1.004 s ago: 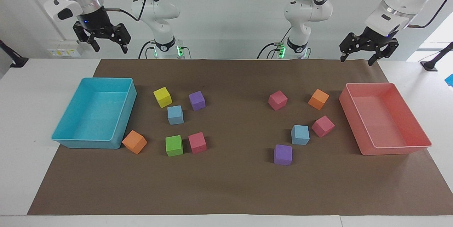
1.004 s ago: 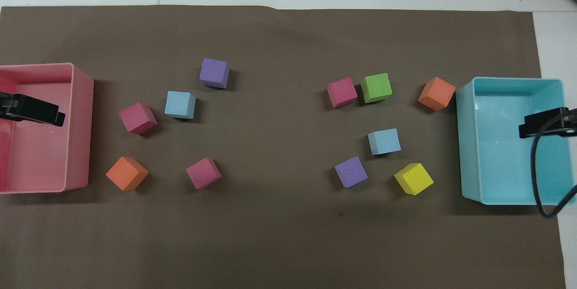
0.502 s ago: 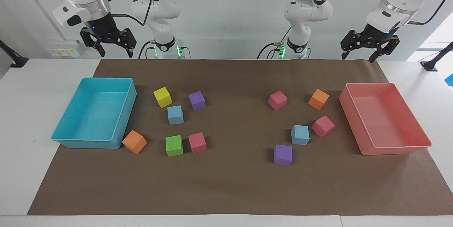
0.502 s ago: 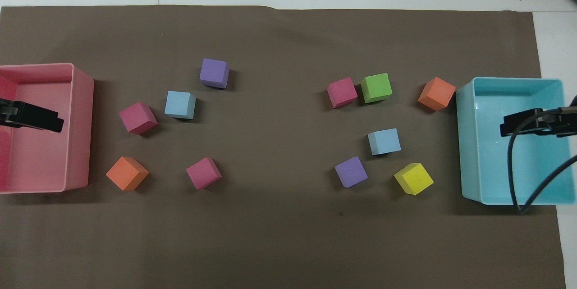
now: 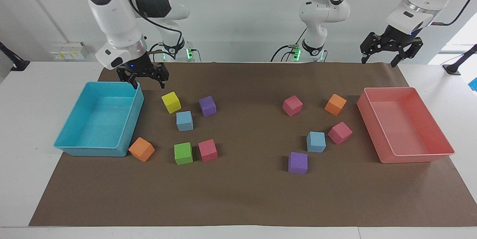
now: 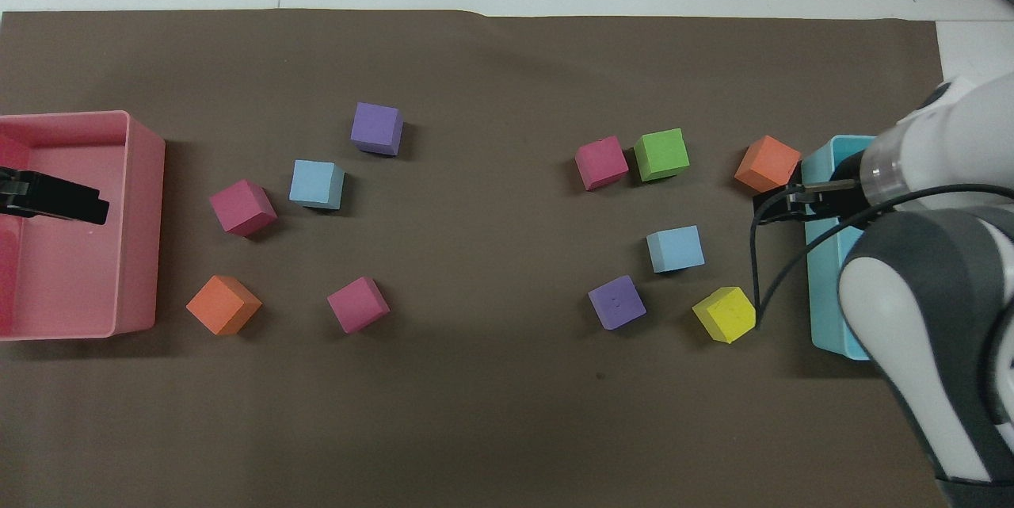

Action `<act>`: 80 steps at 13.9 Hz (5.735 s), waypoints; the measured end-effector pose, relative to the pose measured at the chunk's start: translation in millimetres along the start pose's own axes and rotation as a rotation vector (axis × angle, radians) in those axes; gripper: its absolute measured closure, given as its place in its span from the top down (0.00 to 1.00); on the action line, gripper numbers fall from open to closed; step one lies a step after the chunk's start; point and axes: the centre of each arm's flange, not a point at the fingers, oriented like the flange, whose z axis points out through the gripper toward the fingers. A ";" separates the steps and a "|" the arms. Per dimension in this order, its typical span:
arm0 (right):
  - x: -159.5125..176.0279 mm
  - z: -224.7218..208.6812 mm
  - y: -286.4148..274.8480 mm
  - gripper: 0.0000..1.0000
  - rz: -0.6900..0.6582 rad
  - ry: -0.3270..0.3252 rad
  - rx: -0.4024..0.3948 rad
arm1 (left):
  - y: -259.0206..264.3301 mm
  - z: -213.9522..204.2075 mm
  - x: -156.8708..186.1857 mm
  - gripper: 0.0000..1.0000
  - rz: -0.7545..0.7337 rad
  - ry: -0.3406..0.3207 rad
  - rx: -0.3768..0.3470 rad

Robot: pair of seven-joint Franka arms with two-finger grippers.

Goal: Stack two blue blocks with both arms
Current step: 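Reach the right gripper to the light blue cube and grasp it, then lift the light blue cube with the right gripper toward table center, then lower the light blue cube at table center and open the right gripper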

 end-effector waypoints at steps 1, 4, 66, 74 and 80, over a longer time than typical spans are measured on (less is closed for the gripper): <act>4.0 19.6 -15.0 1.00 -0.002 -0.013 -0.001 | 0.1 0.0 0.1 1.00 0.000 0.000 0.000; 15.3 69.5 -46.7 1.00 -0.031 0.007 0.005 | 1.2 -0.1 0.3 1.00 0.002 0.002 0.000; 29.5 213.4 -319.4 0.61 -0.005 0.108 0.035 | -8.4 1.2 -1.6 1.00 -0.016 -0.007 -0.001; 21.1 228.0 -318.3 0.61 0.062 0.082 0.021 | -8.4 1.2 -1.6 1.00 -0.016 -0.007 -0.001; 18.6 229.8 -320.2 0.61 0.027 0.086 0.007 | -8.4 1.2 -1.6 1.00 -0.016 -0.007 -0.001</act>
